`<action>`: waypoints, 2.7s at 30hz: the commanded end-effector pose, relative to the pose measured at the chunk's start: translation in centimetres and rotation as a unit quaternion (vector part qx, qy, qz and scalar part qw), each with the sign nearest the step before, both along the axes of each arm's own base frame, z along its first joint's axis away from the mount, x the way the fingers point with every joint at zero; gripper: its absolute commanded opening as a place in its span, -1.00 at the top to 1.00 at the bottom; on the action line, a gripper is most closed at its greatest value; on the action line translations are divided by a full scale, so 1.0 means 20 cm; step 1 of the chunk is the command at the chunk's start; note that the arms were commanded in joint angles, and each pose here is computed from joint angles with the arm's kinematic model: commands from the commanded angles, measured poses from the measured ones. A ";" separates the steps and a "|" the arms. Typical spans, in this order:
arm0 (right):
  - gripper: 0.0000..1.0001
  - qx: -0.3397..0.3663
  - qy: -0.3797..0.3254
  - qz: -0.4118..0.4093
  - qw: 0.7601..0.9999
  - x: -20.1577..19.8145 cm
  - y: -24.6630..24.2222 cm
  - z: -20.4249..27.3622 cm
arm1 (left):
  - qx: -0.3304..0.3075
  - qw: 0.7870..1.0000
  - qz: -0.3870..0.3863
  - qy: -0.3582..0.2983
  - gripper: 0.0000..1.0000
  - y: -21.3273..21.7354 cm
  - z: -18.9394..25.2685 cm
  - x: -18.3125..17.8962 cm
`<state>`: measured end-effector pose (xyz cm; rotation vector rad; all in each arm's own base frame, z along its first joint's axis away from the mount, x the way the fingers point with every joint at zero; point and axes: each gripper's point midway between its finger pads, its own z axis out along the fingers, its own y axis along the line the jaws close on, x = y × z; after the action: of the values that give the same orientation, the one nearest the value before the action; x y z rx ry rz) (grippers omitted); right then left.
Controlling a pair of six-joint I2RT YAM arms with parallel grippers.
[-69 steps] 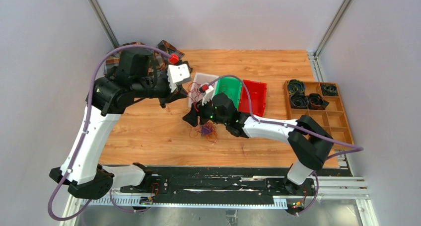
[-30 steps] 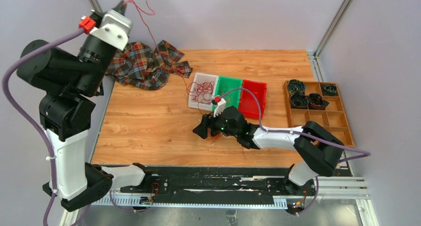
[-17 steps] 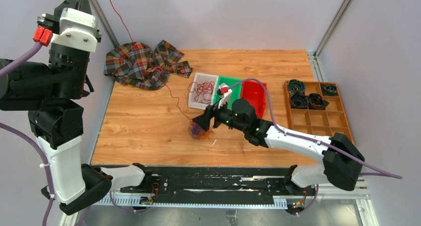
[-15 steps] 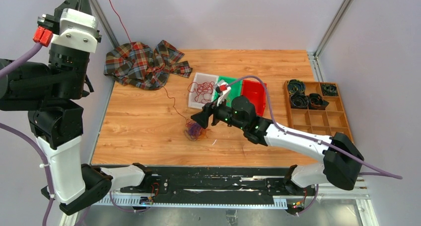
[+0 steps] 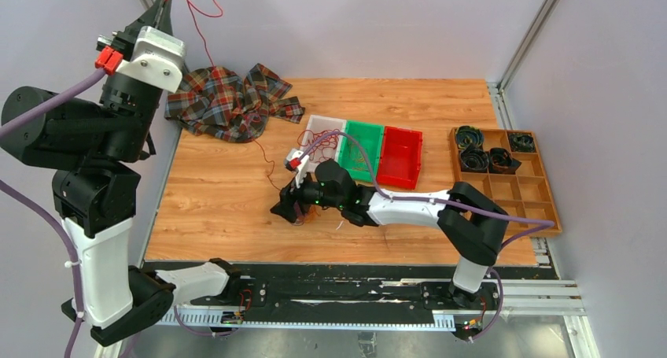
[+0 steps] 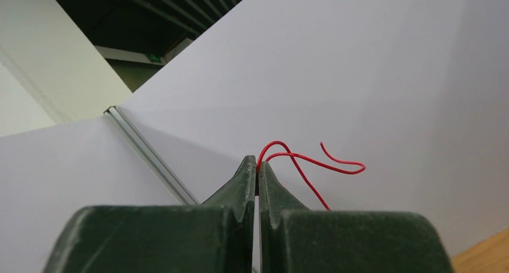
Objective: Untangle the cables
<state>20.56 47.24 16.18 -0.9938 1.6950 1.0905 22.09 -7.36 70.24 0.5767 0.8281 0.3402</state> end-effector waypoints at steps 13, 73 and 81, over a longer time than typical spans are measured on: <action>0.99 0.019 -0.088 -0.117 0.989 0.26 0.02 0.14 | 0.041 0.996 0.018 0.073 0.99 0.00 -0.29 0.05; 0.99 0.081 0.017 0.117 0.990 -0.18 -0.23 0.53 | 0.395 0.822 -0.307 0.271 0.17 -0.54 -2.03 -0.15; 0.99 0.084 0.025 0.113 0.990 -0.18 -0.25 0.52 | 0.398 0.828 -0.310 0.242 0.20 -0.52 -2.03 -0.21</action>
<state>16.72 42.20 25.19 -1.0796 1.5789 1.3746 18.55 -17.43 28.83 1.7379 0.9944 -0.1184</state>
